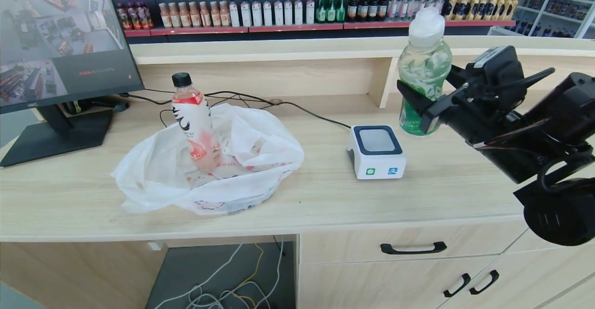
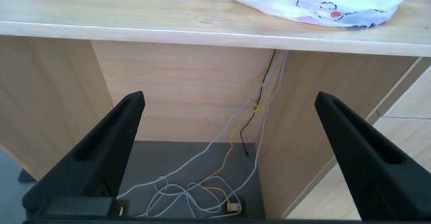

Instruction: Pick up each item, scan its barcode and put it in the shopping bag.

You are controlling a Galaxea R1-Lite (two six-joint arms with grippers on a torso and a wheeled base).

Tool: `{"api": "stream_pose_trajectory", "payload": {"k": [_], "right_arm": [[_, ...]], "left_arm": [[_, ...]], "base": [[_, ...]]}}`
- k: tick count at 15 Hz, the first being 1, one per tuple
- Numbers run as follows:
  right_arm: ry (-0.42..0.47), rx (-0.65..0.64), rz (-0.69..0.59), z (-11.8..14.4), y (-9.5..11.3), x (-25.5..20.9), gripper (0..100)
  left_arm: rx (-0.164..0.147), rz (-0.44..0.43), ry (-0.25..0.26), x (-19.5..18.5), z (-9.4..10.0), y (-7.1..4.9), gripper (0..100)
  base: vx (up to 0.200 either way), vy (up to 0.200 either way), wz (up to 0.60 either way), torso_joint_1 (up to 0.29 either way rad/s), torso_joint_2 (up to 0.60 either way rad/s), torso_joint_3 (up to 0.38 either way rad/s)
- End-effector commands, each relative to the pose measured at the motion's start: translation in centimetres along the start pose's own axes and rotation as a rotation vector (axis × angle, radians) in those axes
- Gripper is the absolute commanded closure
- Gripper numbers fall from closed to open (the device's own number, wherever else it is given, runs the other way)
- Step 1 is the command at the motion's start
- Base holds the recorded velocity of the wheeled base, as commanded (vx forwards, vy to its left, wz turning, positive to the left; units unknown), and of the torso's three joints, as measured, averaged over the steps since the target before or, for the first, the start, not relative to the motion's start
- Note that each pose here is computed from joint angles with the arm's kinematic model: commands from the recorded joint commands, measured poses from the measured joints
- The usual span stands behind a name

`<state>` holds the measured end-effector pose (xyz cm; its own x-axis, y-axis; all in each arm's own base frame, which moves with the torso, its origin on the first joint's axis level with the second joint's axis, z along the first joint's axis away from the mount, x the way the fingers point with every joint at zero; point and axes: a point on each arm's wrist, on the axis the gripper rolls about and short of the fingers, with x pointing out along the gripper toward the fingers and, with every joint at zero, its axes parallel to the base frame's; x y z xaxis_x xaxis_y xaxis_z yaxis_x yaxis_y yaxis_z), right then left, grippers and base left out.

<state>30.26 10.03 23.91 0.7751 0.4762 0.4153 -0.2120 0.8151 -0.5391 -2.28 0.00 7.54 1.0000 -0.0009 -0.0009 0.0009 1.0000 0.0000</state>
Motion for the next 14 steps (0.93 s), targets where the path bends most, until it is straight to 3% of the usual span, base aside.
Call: {"api": "stream_pose_trajectory", "payload": {"k": [1,6,12,14], "right_arm": [[0.009,-0.06,0.04,-2.7,0.0,1.0,100],[-0.163,-0.22,0.232,-2.7,0.4,2.3,100],[-0.22,-0.404,0.357,-4.0,1.6,0.8,100],[-0.276,-0.458,0.391,-3.9,1.8,0.5,100]], "left_arm": [[0.0,-0.001,-0.001,0.0,0.0,0.0,0],[0.0,-0.001,-0.001,0.0,0.0,0.0,0],[0.0,-0.001,-0.001,0.0,0.0,0.0,0],[0.0,0.001,-0.001,0.0,0.0,0.0,0]], "base": [[0.0,0.0,0.0,0.0,0.0,0.0],[0.0,0.0,0.0,0.0,0.0,0.0],[0.0,0.0,0.0,0.0,0.0,0.0],[0.0,0.0,0.0,0.0,0.0,0.0]]}}
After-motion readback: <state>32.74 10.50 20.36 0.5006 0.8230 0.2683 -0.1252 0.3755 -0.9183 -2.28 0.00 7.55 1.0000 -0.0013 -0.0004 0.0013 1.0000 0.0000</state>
